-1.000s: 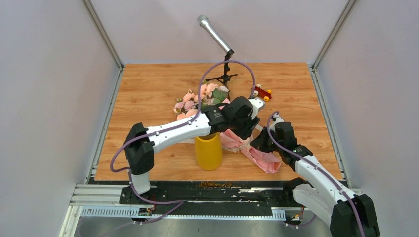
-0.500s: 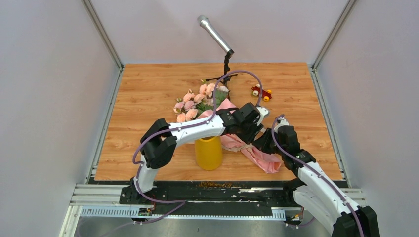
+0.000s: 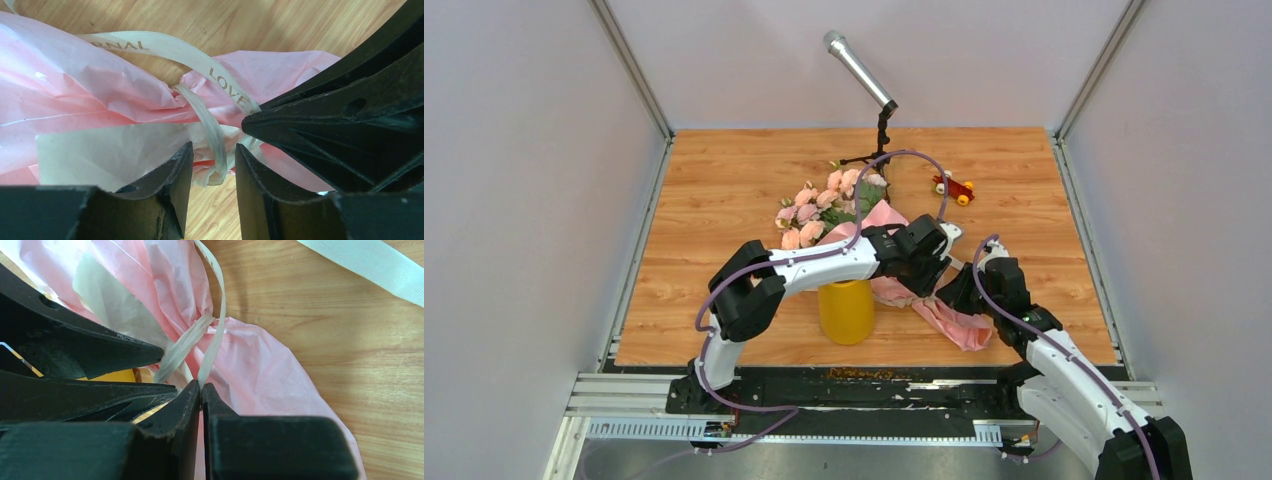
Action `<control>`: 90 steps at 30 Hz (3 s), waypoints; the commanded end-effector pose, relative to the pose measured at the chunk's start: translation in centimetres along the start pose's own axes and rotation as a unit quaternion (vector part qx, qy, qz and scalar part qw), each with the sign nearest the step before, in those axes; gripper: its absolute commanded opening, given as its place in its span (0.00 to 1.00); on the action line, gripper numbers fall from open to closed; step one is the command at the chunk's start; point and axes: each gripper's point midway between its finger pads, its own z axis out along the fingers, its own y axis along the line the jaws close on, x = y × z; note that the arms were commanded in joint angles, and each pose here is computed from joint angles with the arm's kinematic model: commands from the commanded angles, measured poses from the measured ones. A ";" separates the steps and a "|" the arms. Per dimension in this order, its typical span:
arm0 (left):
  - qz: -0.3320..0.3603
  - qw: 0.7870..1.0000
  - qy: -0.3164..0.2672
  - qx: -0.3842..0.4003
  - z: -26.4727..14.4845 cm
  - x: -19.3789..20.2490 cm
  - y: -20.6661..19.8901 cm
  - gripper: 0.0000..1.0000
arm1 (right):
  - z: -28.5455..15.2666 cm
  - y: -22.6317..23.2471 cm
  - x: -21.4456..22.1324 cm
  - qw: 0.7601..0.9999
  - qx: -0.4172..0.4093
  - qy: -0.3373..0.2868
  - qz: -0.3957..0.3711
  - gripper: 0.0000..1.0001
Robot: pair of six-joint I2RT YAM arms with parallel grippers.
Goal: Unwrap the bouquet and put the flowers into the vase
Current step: Untie the ribbon from the wrapping paper.
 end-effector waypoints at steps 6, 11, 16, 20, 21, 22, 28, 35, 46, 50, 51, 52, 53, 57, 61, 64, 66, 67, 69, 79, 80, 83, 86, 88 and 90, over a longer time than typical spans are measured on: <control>-0.019 0.999 -0.024 0.031 0.4 -0.8 -1.3 0.23 | 0.1 -0.5 -0.2 1.000 0.010 -0.009 -0.001 0.08; -0.026 0.998 -0.044 0.042 -0.6 -2.2 -2.0 0.01 | 0.2 -1.0 0.4 1.000 0.015 -0.005 0.000 0.07; -0.027 0.997 -0.055 0.044 -1.3 -3.1 -2.2 0.00 | 0.2 -1.2 0.5 1.000 0.018 -0.006 0.000 0.07; -0.029 0.996 -0.073 0.045 -2.0 -4.6 -2.5 0.00 | 0.2 -1.6 0.6 1.000 0.024 -0.009 -0.001 0.07; -0.031 0.996 -0.077 0.046 -2.1 -4.9 -2.6 0.00 | 0.2 -1.6 0.6 1.000 0.025 -0.008 -0.001 0.07; -0.032 0.995 -0.082 0.047 -2.3 -5.2 -2.8 0.00 | 0.3 -1.8 0.8 1.000 0.026 -0.007 -0.002 0.07; -0.062 0.989 -0.116 0.066 -2.9 -7.1 -3.2 0.00 | 0.4 -2.0 1.1 1.000 0.027 -0.006 0.000 0.07; -0.089 0.983 -0.135 0.088 -3.2 -8.2 -3.2 0.00 | -0.4 -1.3 0.2 1.000 0.019 -0.017 -0.011 0.21; -0.095 0.983 -0.134 0.086 -4.0 -8.2 -1.8 0.00 | -4.1 1.7 -2.7 0.995 -0.034 -0.091 -0.018 0.52; -0.094 0.983 -0.132 0.087 -4.2 -8.1 -1.7 0.00 | -5.0 3.4 -3.1 0.991 -0.078 -0.105 -0.010 0.47; -0.094 0.983 -0.131 0.088 -4.2 -8.1 -1.7 0.00 | -5.3 4.0 -3.3 0.989 -0.093 -0.111 -0.007 0.46; -0.094 0.983 -0.131 0.090 -4.3 -8.1 -1.8 0.00 | -5.4 4.5 -3.4 0.987 -0.109 -0.114 -0.004 0.45; -0.093 0.983 -0.130 0.091 -4.4 -8.1 -1.8 0.00 | -5.5 5.2 -3.4 0.985 -0.128 -0.115 -0.003 0.44; -0.093 0.982 -0.133 0.091 -4.7 -8.2 -1.8 0.00 | -5.4 6.7 -3.7 0.976 -0.176 -0.124 0.005 0.39; -0.093 0.982 -0.133 0.093 -4.8 -8.2 -1.9 0.00 | -4.6 6.6 -3.7 0.977 -0.174 -0.121 0.006 0.36; -0.094 0.982 -0.132 0.095 -4.8 -8.2 -1.9 0.00 | -3.9 6.2 -3.7 0.979 -0.165 -0.117 0.003 0.35; -0.094 0.982 -0.133 0.096 -4.9 -8.2 -2.0 0.00 | -3.5 6.1 -3.6 0.980 -0.163 -0.115 0.001 0.35; -0.094 0.982 -0.133 0.096 -4.9 -8.2 -2.0 0.00 | -3.3 6.0 -3.7 0.980 -0.162 -0.116 0.000 0.35; -0.094 0.982 -0.132 0.096 -4.9 -8.2 -2.0 0.00 | -3.0 5.9 -3.7 0.980 -0.162 -0.116 0.000 0.35; -0.098 0.981 -0.128 0.105 -4.7 -8.1 -2.3 0.00 | -1.9 6.0 -3.9 0.974 -0.180 -0.134 -0.008 0.35; -0.098 0.981 -0.129 0.106 -4.6 -8.1 -2.3 0.00 | -1.9 6.1 -4.0 0.974 -0.183 -0.135 -0.009 0.35; -0.098 0.981 -0.129 0.107 -4.6 -8.1 -2.4 0.00 | -1.8 6.4 -4.2 0.972 -0.189 -0.141 -0.011 0.35; -0.099 0.981 -0.130 0.109 -4.7 -8.2 -2.4 0.00 | -1.7 6.5 -4.5 0.970 -0.192 -0.146 -0.010 0.35; -0.100 0.980 -0.132 0.110 -4.7 -8.3 -2.5 0.00 | -1.5 6.6 -4.5 0.970 -0.195 -0.145 -0.006 0.35; -0.101 0.980 -0.132 0.113 -4.7 -8.4 -2.6 0.00 | -1.5 6.9 -4.5 0.968 -0.204 -0.144 -0.001 0.34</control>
